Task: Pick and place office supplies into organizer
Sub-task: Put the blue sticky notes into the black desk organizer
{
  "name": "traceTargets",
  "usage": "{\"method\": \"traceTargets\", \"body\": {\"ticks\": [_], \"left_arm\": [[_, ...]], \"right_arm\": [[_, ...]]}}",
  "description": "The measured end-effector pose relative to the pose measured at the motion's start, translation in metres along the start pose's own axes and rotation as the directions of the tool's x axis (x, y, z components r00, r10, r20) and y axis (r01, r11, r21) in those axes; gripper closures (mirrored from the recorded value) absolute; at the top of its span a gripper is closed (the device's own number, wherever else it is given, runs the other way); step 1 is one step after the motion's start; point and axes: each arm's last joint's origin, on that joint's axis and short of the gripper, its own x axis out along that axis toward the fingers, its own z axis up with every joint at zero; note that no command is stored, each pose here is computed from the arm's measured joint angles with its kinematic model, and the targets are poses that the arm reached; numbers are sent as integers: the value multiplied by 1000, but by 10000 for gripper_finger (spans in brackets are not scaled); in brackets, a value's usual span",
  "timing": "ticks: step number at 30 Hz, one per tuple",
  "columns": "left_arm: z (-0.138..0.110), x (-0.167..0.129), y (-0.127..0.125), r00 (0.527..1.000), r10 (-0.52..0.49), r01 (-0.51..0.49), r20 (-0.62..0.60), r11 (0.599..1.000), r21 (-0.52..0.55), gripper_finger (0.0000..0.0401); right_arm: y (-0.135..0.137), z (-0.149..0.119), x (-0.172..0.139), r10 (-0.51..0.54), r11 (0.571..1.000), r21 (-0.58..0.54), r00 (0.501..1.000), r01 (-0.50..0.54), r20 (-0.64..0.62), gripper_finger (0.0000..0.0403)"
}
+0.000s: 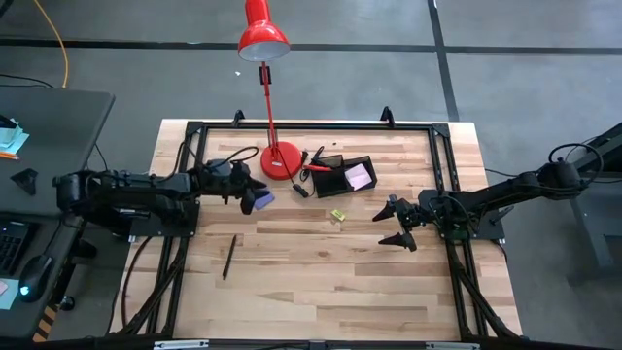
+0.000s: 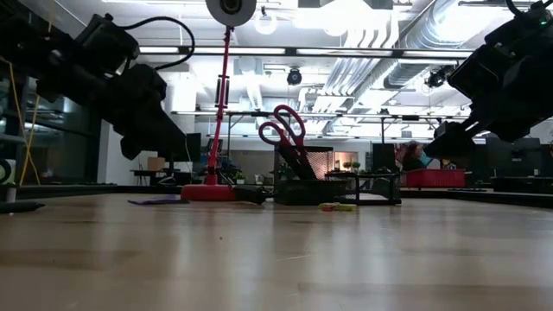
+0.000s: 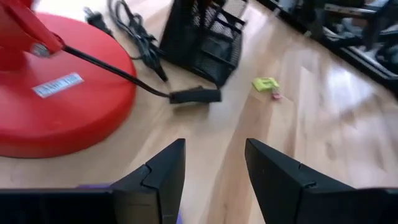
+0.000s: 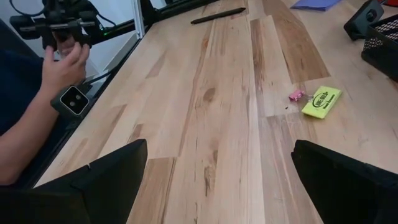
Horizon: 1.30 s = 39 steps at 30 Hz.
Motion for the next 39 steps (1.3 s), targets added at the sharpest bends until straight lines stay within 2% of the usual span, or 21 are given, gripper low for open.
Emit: {"method": "traceTargets", "body": {"ticks": [6,9,12,15,18,20,29,39], "left_arm": [[-4,1,-9,994,98,-99,40,995,4,240],[-8,1,-17,986,154,-153,68,988,-16,215],[-14,0,-25,968,230,-224,97,972,-65,165],[-18,-1,-31,957,267,-262,114,963,-60,102],[-23,-2,-33,953,287,-283,96,957,-57,37],[-27,-2,-31,948,313,-309,66,949,-57,11],[-38,-5,-22,901,435,-431,-7,892,-137,51],[-44,6,-21,901,432,-434,-43,894,-110,23]], "right_arm": [[0,0,0,0,1000,0,1000,0,0,13],[0,0,0,0,1000,0,1000,0,0,13],[0,0,0,0,1000,0,1000,0,0,13],[0,0,0,0,1000,0,1000,0,-1,13],[0,0,0,-1,1000,1,1000,1,-3,13],[0,0,0,-1,1000,1,1000,1,-4,13],[0,0,0,-1,1000,1,1000,1,-4,13],[0,-1,0,-3,1000,3,1000,3,-11,13]]}}
